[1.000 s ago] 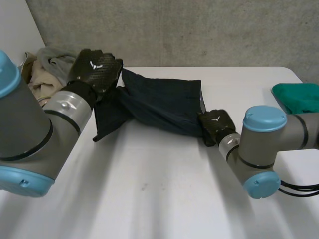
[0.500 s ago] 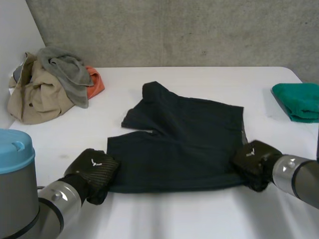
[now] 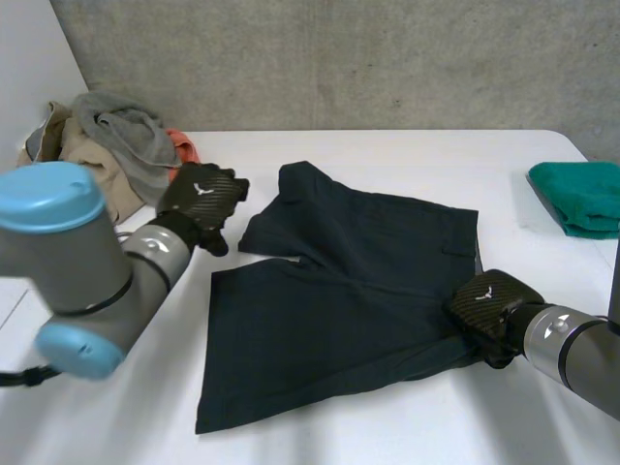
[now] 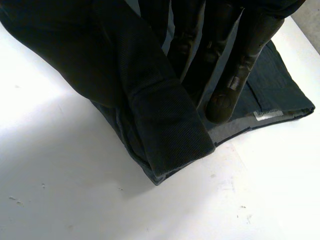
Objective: Fold the laundry.
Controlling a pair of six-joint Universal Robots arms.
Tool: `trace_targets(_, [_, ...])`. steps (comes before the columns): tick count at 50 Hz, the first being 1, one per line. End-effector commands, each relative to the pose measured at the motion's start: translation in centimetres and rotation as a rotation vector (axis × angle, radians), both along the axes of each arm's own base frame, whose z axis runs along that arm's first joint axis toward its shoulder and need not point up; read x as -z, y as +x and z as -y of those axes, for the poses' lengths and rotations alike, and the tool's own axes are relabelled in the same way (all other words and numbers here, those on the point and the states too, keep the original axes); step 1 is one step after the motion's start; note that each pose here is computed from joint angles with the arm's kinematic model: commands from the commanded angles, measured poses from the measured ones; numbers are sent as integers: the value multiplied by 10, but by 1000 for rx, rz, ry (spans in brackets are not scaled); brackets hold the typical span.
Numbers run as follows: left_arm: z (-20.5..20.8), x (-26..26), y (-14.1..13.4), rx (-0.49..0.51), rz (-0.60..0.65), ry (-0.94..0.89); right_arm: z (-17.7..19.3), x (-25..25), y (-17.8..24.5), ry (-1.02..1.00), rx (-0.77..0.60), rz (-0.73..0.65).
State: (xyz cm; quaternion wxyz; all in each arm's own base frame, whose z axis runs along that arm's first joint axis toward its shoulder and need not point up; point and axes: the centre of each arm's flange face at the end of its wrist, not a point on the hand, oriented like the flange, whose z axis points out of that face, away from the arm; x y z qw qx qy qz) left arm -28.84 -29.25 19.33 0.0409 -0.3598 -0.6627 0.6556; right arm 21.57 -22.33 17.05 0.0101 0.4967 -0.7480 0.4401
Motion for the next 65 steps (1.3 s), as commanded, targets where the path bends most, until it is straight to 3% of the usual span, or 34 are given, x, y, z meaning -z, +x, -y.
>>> trace_targets(1, [49, 42, -14, 81, -4, 48, -1, 3, 0, -4, 1, 3])
trace_targets(10, [71, 78, -25, 107, 15, 121, -3, 8, -2, -6, 6, 2])
trace_targets(26, [89, 91, -29, 62, 33, 89, 11, 12, -23, -3, 94, 2])
trace_targets(36, [59, 75, -23, -36, 251, -11, 10, 12, -22, -4, 89, 4])
trace_targets(45, [31, 79, -36, -52, 303, -7, 12, 11, -21, -24, 88, 9])
trace_targets(50, [25, 76, -41, -68, 300, -16, 13, 11, -19, -25, 101, 34])
trace_targets(58, [15, 14, -22, -173, 193, -66, 13, 0, -4, -40, 86, 97])
trace_targets(65, [-44, -9, 1, -166, 46, 69, 17, -12, 7, -78, 71, 139])
